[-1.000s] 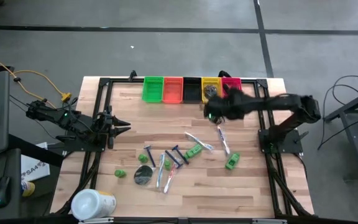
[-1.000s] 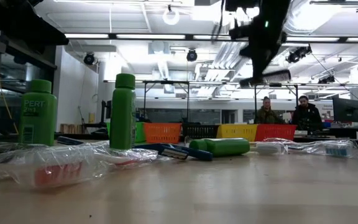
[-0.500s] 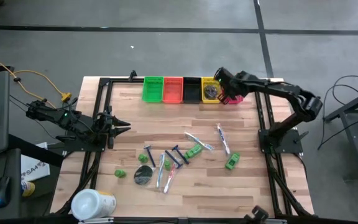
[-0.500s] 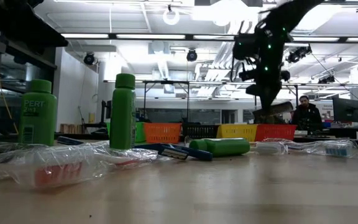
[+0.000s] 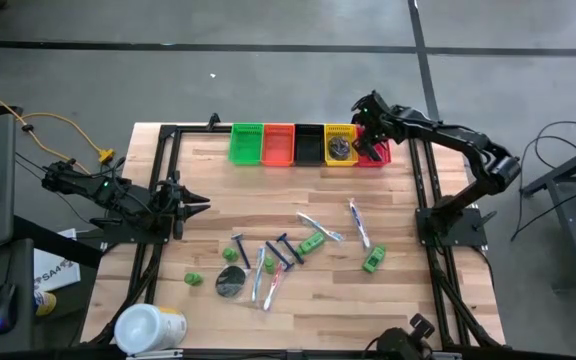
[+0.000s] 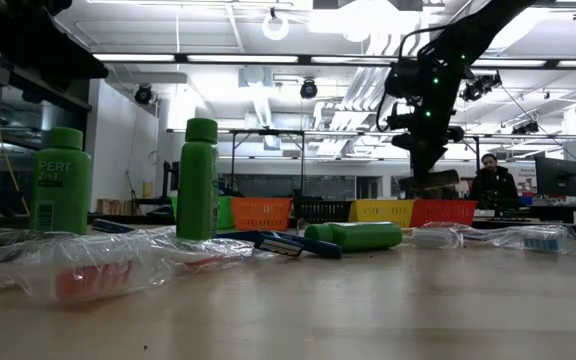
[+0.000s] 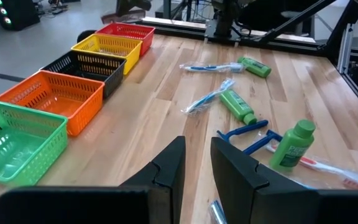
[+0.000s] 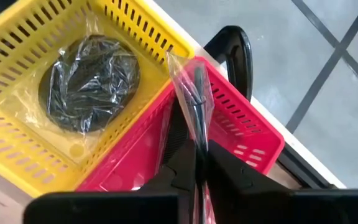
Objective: Pick & Place Travel size toiletries
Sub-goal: Put the black comb into the red bin, then put the black hairbrush into the yellow bin
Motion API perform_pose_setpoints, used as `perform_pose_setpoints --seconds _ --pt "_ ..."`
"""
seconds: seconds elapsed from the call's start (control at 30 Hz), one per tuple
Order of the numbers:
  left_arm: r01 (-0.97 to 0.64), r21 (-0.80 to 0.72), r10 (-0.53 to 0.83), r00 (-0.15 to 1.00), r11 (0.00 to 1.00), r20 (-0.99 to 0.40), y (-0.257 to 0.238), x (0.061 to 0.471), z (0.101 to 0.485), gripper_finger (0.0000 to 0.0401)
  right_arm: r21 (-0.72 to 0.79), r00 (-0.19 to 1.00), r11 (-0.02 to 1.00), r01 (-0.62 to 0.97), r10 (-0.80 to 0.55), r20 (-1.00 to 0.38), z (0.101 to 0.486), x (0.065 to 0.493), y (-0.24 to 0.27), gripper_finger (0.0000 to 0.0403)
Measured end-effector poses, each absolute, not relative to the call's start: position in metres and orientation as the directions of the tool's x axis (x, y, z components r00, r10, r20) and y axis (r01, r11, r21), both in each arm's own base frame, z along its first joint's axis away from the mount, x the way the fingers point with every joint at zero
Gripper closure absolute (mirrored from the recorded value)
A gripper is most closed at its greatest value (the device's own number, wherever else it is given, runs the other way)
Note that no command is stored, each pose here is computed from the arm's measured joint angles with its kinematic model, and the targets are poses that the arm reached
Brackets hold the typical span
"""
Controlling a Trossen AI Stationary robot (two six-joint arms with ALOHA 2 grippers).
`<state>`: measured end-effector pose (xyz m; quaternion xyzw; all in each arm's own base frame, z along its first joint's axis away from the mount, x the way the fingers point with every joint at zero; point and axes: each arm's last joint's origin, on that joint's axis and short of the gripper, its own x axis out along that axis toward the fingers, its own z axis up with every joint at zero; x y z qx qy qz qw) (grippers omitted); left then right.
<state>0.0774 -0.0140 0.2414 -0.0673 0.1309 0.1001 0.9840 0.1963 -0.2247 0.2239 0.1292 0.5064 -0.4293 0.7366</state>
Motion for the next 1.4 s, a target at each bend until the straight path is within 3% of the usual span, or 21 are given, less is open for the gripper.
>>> perform_pose_setpoints --seconds 0.2,0.4,0.57,0.8,1.2,1.4 --pt "-0.217 -0.113 0.180 0.945 0.969 -0.273 -0.014 0.077 0.241 0.0325 -0.254 0.104 0.597 0.761 -0.499 -0.860 0.223 0.195 -0.224 0.0345" --pt "-0.222 -0.130 0.180 0.945 0.966 -0.273 -0.014 0.077 0.241 0.0325 -0.294 0.050 0.562 0.773 -0.516 -0.855 0.221 0.193 -0.223 0.0334" --pt "-0.233 -0.170 0.181 0.945 0.957 -0.272 -0.014 0.077 0.241 0.0325 -0.199 0.139 0.578 0.791 -0.488 -0.862 0.230 0.192 -0.218 0.0330" --pt "-0.246 -0.234 0.183 0.948 0.941 -0.261 -0.014 0.079 0.246 0.0325 -0.156 0.166 0.530 0.833 -0.509 -0.845 0.250 0.183 -0.205 0.0321" --pt "-0.259 -0.146 0.184 0.901 0.955 -0.393 -0.025 0.106 0.254 0.0325 -0.069 0.312 0.610 0.789 -0.496 -0.810 0.296 0.171 -0.144 0.0221" --pt "-0.182 -0.101 0.103 0.847 0.978 -0.522 -0.035 0.123 0.253 0.0325 -0.046 0.356 0.664 0.746 -0.457 -0.815 0.305 0.170 -0.112 0.0204"
